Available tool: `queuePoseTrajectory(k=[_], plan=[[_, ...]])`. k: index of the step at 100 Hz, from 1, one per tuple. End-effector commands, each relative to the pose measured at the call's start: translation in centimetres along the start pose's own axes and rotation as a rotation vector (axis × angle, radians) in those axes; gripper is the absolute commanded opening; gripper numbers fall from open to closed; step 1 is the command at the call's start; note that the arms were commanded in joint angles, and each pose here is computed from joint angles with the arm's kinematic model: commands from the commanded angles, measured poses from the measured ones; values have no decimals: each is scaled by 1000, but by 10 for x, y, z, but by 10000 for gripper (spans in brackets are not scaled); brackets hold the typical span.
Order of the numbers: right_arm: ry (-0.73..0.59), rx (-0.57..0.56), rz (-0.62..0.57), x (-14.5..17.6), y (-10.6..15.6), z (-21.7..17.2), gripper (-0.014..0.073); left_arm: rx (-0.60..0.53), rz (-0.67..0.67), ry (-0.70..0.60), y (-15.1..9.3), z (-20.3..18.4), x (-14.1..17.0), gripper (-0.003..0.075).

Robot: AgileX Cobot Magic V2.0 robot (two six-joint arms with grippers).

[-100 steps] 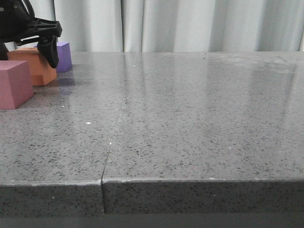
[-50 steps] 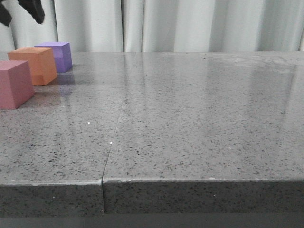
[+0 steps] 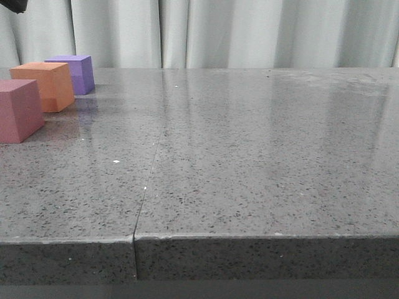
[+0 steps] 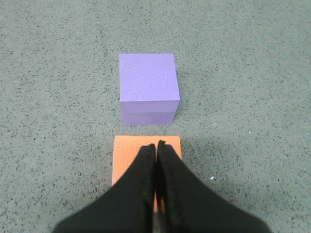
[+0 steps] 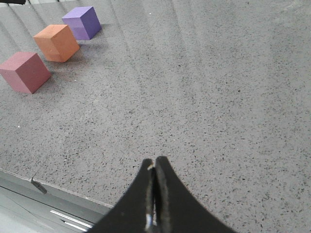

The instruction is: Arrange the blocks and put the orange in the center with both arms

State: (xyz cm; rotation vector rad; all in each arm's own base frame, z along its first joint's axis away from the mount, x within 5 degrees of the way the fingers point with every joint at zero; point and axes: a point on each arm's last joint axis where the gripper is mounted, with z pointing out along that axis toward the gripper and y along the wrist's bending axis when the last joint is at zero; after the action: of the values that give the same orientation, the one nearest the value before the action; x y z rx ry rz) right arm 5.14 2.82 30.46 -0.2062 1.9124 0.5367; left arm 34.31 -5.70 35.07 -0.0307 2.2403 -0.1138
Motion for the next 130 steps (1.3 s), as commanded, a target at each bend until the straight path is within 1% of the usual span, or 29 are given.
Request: queuePoseTrajectory(k=[1, 24, 45, 66, 79, 94, 130], plan=[[-95, -14, -18, -14, 3, -3, -68, 44, -14, -160, -2, -35, -14, -20], [-95, -14, -18, -14, 3, -3, -68, 71, -16, -266, 2, -75, -1, -20], [-95, -14, -18, -14, 3, -3, -68, 81, -19, -318, 7, -106, 13, -20], [-95, -14, -18, -14, 3, -3, -68, 85, -20, -343, 12, -128, 31, -20], [-95, -14, -18, -14, 3, -3, -68, 85, -32, -323, 16, -140, 45, -20], [-95, -14, -18, -14, 3, -3, -68, 87, -33, -339, 20, -153, 61, -20], [-95, -14, -18, -14, 3, -3, -68, 93, -39, -345, 28, -166, 103, -20]])
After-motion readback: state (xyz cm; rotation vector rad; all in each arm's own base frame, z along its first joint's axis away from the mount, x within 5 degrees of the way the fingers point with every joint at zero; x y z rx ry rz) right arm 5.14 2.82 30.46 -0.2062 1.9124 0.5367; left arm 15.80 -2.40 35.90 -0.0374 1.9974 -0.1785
